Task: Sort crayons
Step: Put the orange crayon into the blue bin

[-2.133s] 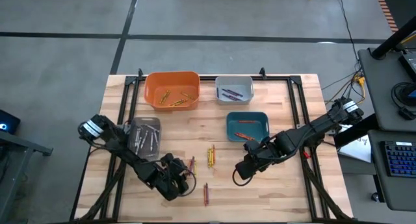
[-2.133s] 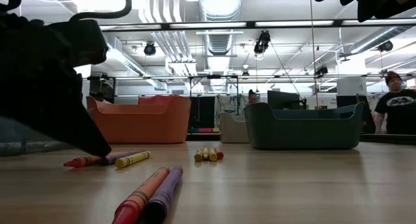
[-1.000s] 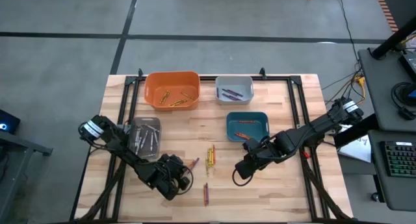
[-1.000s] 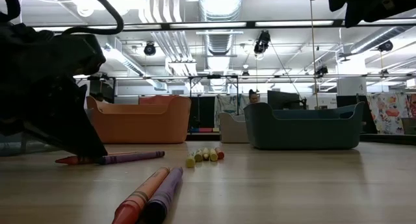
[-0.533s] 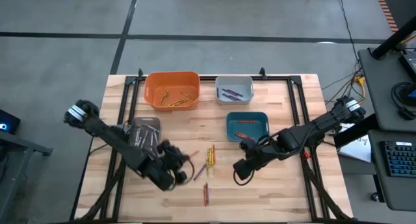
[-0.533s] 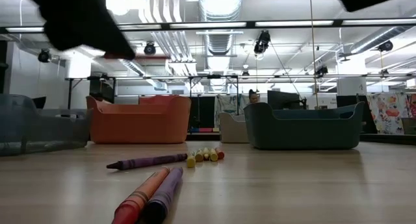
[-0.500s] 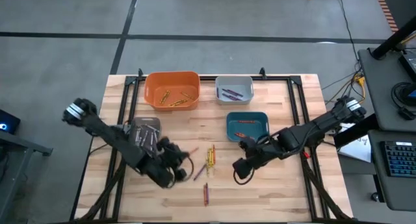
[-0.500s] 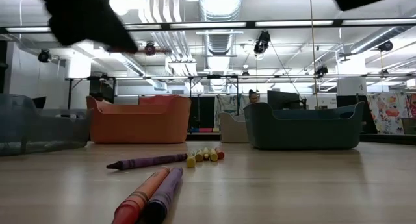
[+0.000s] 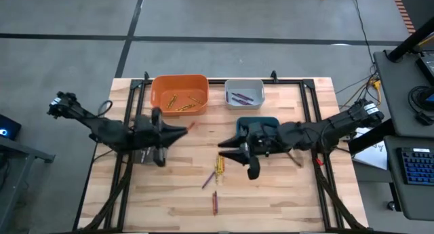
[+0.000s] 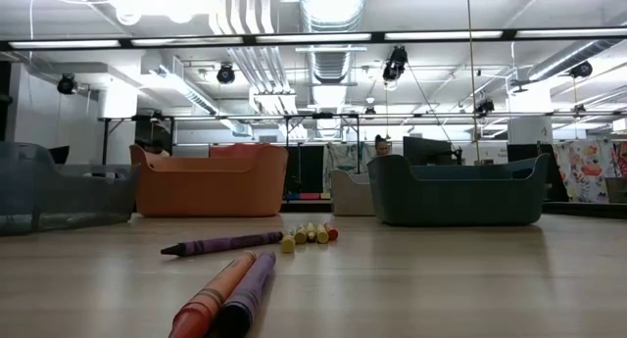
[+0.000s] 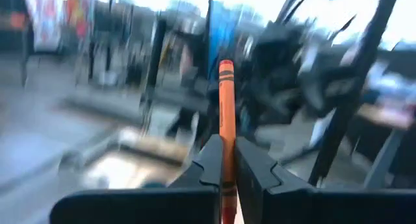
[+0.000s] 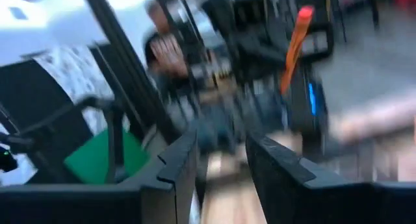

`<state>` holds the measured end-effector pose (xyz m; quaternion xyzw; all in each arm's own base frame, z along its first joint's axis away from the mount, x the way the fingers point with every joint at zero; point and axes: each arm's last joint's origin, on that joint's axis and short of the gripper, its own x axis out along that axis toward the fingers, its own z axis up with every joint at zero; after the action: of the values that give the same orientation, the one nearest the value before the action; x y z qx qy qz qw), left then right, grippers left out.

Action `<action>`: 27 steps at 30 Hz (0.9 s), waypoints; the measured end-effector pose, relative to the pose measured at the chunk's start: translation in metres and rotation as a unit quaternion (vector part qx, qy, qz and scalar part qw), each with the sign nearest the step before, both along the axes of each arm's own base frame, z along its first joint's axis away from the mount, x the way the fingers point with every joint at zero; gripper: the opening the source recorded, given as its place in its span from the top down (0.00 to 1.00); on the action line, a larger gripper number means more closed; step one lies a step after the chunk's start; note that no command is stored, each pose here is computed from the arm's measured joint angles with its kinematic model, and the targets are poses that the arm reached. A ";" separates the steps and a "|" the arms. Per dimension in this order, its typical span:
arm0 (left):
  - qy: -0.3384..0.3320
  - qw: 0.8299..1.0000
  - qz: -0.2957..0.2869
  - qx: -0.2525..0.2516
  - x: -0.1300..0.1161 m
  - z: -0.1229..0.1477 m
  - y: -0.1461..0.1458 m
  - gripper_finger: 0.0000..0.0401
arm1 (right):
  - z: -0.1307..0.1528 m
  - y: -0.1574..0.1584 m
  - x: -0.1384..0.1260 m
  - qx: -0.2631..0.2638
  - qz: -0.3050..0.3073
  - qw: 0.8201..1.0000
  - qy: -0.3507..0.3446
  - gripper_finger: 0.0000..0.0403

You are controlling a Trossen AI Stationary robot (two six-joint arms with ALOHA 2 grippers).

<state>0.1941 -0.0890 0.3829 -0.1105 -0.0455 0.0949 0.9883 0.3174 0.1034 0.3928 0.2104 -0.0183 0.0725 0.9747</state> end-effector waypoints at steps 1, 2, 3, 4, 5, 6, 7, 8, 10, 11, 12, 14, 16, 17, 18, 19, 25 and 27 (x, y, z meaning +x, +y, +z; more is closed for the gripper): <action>-0.026 1.000 0.000 0.008 -0.002 0.007 0.001 1.00 | 0.006 0.000 0.000 -0.025 -0.004 0.999 -0.033 0.68; -0.046 0.999 0.000 0.017 -0.004 0.012 0.002 1.00 | 0.010 -0.001 -0.001 -0.046 -0.009 0.997 -0.061 0.68; -0.065 0.998 -0.001 0.026 -0.005 0.017 0.002 1.00 | 0.015 -0.002 -0.001 -0.062 -0.018 0.994 -0.085 0.68; -0.080 0.996 0.000 0.032 -0.006 0.021 0.003 1.00 | 0.019 -0.003 -0.003 -0.074 -0.026 0.991 -0.107 0.68; -0.091 0.995 0.003 0.037 -0.005 0.023 0.002 1.00 | 0.022 -0.004 -0.003 -0.084 -0.033 0.988 -0.124 0.68; -0.103 0.994 0.006 0.036 -0.004 0.024 0.002 1.00 | 0.025 -0.007 -0.004 -0.090 -0.040 0.985 -0.138 0.68; -0.111 0.993 0.008 0.036 -0.002 0.025 0.001 1.00 | 0.028 -0.009 -0.005 -0.092 -0.046 0.984 -0.147 0.68; -0.118 0.992 0.009 0.034 0.000 0.025 -0.001 1.00 | 0.031 -0.012 -0.006 -0.097 -0.052 0.982 -0.151 0.68; -0.128 0.991 0.009 0.030 0.007 0.023 -0.005 1.00 | 0.039 -0.017 -0.006 -0.103 -0.062 0.980 -0.156 0.68; -0.129 0.991 0.009 0.032 0.011 0.021 -0.007 1.00 | 0.042 -0.020 -0.006 -0.109 -0.067 0.979 -0.156 0.68; -0.132 0.991 0.008 0.035 0.014 0.020 -0.009 1.00 | 0.046 -0.022 -0.007 -0.115 -0.071 0.978 -0.157 0.68; -0.141 0.989 0.011 0.041 0.021 0.018 -0.010 1.00 | 0.054 -0.025 -0.007 -0.134 -0.078 0.976 -0.154 0.68; -0.150 0.988 0.019 0.042 0.026 0.017 -0.009 1.00 | 0.060 -0.028 -0.008 -0.155 -0.084 0.973 -0.149 0.68; -0.154 0.987 0.023 0.042 0.029 0.017 -0.007 1.00 | 0.064 -0.029 -0.008 -0.163 -0.085 0.972 -0.145 0.68; -0.158 0.986 0.024 0.045 0.031 0.017 -0.006 1.00 | 0.067 -0.029 -0.009 -0.171 -0.086 0.972 -0.139 0.68; -0.162 0.985 0.023 0.047 0.032 0.017 -0.004 1.00 | 0.070 -0.030 -0.009 -0.180 -0.086 0.971 -0.134 0.68; -0.167 0.984 0.027 0.048 0.040 0.016 0.008 1.00 | 0.082 -0.034 -0.012 -0.185 -0.091 0.970 -0.129 0.68; -0.169 0.984 0.028 0.051 0.041 0.016 0.012 1.00 | 0.083 -0.035 -0.012 -0.186 -0.092 0.970 -0.128 0.68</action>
<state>0.2355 -0.0773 0.3988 -0.0735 -0.2195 0.0997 0.9677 0.3052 0.0688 0.4754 0.0123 -0.1488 0.0112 0.9887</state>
